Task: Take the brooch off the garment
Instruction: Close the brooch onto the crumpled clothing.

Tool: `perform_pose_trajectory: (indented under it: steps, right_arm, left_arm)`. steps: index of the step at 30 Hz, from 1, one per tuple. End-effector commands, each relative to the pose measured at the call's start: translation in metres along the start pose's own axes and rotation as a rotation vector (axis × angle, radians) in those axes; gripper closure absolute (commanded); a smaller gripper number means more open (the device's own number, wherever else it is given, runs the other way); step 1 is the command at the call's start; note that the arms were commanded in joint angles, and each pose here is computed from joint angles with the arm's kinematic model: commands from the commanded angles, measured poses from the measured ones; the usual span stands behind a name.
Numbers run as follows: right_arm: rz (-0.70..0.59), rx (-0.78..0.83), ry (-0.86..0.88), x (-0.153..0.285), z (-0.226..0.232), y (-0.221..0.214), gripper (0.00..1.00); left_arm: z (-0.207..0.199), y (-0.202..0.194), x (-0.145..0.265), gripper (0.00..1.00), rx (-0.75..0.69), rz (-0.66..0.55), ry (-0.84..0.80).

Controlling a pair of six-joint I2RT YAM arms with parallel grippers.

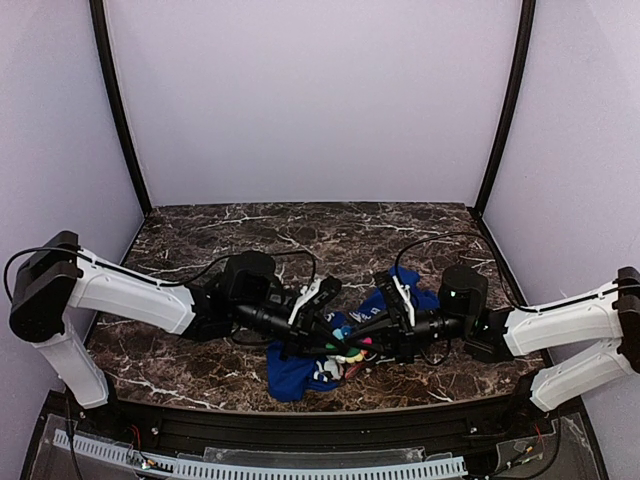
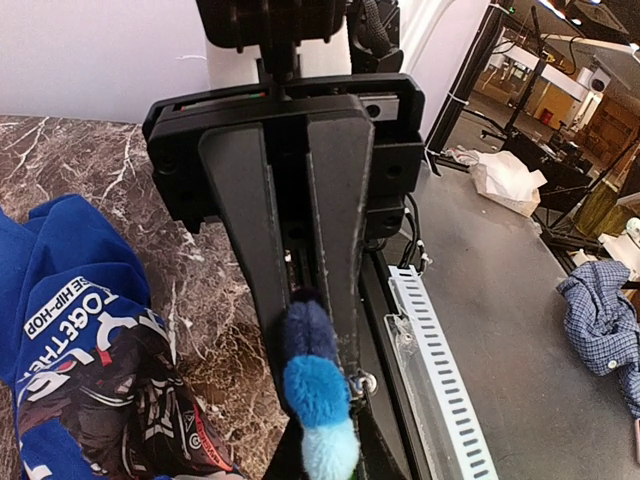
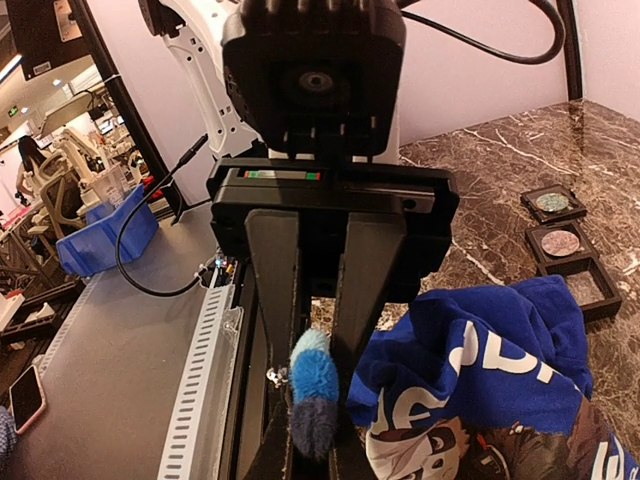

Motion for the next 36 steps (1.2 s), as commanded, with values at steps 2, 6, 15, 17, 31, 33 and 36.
perform_pose_trajectory:
  steps: [2,6,15,17,31,33,36]
  right_arm:
    - [0.012,0.027,0.013,-0.011,0.002,0.005,1.00]
    - [0.018,0.027,0.000,-0.010,0.001,0.004,1.00]
    - [0.034,0.013,-0.001,-0.013,-0.002,-0.001,1.00]
    - [0.035,0.008,-0.011,-0.013,-0.004,-0.001,1.00]
    - [0.037,-0.057,-0.055,-0.018,-0.017,0.002,1.00]
    - [0.032,-0.068,-0.064,-0.017,-0.020,0.003,1.00]
    - [0.017,-0.077,-0.078,-0.014,-0.023,0.006,1.00]
  left_arm:
    - [-0.008,0.024,-0.008,0.99,-0.061,-0.040,-0.030]
    - [-0.008,0.022,-0.008,0.99,-0.060,-0.028,-0.028]
    - [-0.013,0.019,-0.008,0.99,-0.073,0.033,-0.057]
    - [-0.013,0.019,-0.008,0.99,-0.073,0.036,-0.058]
    - [-0.006,0.017,-0.008,0.99,-0.101,0.077,0.022]
    - [-0.004,0.017,-0.007,0.99,-0.109,0.085,0.048]
    - [-0.002,0.019,-0.005,0.99,-0.121,0.082,0.084]
Point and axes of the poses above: each gripper's point midway between its finger pads, its own x axis back along the fingers, its own z axis along the line the jaws close on, y = z × x, the point moved 1 cm from there along x, back along the fingers, and after that the axes turned 7 degrees about x, right-handed, at the moved point
